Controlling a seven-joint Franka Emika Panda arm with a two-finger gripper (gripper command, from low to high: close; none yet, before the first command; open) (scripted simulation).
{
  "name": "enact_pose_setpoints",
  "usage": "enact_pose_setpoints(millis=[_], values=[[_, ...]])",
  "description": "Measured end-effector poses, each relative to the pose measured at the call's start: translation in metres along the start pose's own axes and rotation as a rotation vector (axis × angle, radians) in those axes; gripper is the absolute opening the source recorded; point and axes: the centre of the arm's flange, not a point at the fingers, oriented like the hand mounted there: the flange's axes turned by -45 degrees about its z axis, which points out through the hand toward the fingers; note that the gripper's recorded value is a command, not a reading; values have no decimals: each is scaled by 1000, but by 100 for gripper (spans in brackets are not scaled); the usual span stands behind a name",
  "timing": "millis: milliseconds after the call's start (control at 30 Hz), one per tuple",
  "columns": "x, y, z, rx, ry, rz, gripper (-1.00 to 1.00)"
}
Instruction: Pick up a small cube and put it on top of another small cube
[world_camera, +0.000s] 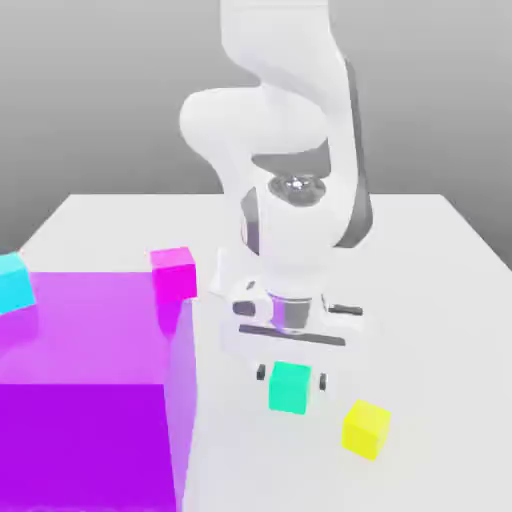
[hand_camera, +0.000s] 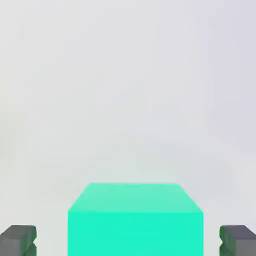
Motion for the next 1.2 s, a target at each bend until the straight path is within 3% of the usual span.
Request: enact_pose_setpoints(millis=[33, 67, 1200], values=[[-2, 0, 4, -2, -1, 1, 0], [-3, 1, 6, -4, -2, 2, -100], [21, -27, -76, -23, 12, -14, -100]])
